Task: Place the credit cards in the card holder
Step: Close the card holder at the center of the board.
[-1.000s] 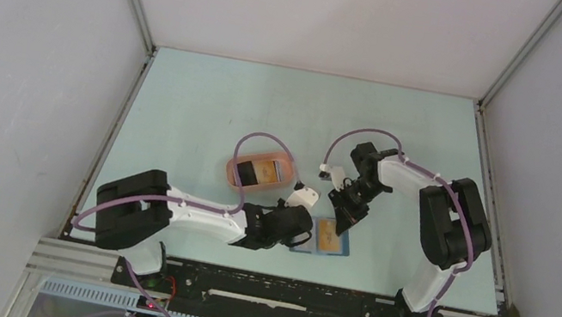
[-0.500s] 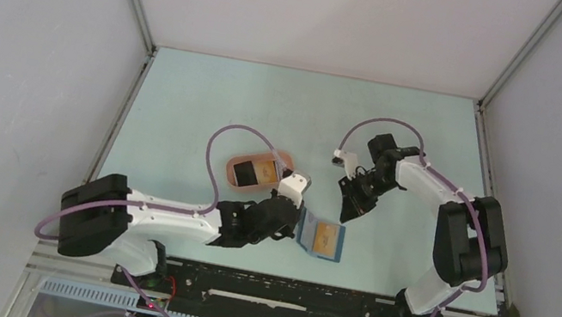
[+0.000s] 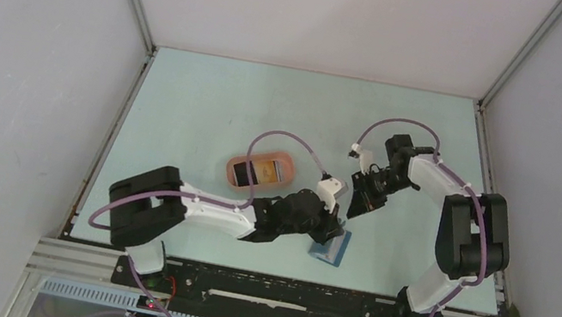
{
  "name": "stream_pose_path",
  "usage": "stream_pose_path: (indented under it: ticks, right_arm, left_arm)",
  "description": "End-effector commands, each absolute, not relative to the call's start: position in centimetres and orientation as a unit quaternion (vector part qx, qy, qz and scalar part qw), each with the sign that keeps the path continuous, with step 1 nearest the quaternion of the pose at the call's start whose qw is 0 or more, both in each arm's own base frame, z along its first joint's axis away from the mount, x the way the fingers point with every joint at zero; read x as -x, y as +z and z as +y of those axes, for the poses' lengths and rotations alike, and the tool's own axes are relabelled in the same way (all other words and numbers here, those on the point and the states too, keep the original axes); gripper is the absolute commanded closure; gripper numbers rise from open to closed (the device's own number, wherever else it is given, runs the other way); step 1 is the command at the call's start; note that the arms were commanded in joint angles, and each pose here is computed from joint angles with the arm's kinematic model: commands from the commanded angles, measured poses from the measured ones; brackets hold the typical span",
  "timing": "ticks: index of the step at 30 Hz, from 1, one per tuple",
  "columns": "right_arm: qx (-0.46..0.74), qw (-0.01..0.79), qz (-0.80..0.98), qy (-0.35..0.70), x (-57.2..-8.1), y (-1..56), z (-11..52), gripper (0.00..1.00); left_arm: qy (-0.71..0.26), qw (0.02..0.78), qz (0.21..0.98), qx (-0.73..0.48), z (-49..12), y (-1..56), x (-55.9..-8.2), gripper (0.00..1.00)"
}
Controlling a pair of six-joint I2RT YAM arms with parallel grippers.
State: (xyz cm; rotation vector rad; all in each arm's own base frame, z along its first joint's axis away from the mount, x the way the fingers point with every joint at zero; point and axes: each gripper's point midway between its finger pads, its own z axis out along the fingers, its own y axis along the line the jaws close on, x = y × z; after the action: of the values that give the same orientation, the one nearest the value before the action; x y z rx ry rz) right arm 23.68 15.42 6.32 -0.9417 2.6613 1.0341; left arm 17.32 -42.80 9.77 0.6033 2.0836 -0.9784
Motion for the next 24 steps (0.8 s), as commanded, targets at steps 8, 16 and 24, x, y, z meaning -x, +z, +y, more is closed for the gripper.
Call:
stream_pose_path:
  ticks: [8,16,24]
  right_arm:
    - [0.284,0.091,0.882,0.365,-24.7,7.8,14.6,0.76]
    - [0.290,0.105,0.872,0.380,-24.5,8.9,14.9,0.75]
    - [0.310,0.081,0.833,0.451,-22.6,10.3,17.3,0.76]
  left_arm:
    - [-0.479,0.248,0.802,-0.257,-47.9,8.3,-13.6,0.85]
    - [-0.515,0.233,0.781,-0.267,-48.9,10.0,-12.9,0.58]
    - [-0.554,0.264,0.732,-0.296,-47.1,14.1,-11.6,0.43]
